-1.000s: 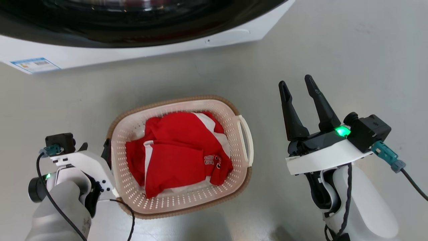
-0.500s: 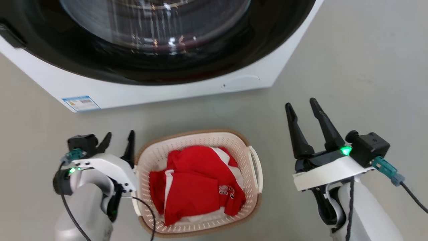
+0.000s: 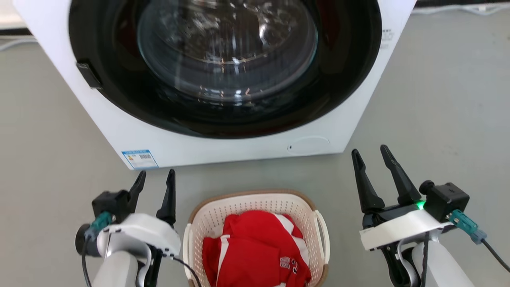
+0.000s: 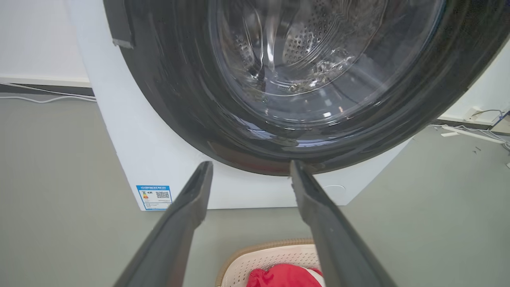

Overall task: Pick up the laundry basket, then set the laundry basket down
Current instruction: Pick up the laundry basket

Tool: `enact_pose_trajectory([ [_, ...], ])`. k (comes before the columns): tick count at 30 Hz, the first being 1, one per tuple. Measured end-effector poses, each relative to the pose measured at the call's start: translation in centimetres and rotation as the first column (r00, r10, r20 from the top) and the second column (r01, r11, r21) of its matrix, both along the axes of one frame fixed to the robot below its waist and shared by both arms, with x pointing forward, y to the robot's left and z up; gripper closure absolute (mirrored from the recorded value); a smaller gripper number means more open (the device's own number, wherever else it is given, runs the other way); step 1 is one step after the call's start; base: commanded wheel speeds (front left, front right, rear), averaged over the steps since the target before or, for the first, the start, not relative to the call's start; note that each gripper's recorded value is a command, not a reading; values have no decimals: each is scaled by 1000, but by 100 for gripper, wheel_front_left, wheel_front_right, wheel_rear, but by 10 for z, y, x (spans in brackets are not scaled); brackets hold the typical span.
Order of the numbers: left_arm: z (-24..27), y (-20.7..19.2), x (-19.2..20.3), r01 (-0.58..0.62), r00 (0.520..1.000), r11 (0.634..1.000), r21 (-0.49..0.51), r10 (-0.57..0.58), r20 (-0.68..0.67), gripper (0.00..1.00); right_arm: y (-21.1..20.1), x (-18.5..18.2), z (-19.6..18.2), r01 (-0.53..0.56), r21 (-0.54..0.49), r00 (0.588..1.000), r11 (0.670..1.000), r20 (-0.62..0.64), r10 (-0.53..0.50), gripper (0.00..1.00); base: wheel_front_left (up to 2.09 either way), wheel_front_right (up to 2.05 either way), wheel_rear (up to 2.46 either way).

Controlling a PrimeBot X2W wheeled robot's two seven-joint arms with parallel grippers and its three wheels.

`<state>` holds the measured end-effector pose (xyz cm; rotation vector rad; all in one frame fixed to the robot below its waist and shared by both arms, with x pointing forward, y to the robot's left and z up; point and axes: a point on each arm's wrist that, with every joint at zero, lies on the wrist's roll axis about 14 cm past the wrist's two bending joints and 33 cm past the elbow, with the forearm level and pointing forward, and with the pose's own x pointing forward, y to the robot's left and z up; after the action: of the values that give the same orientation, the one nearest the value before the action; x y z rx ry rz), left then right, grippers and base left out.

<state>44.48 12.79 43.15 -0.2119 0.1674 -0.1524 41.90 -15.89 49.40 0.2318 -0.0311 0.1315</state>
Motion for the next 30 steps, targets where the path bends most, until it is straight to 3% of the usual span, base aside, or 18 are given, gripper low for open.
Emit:
enact_pose_trajectory([
  [12,56,15,-45,-57,983,998,19,53,173,0,-8,-25,24,26,-3,998,1000,63,-26,0,0,0,0],
  [30,65,21,-72,-98,975,995,13,93,202,0,-10,-37,27,25,-29,997,999,74,-23,0,0,0,0],
])
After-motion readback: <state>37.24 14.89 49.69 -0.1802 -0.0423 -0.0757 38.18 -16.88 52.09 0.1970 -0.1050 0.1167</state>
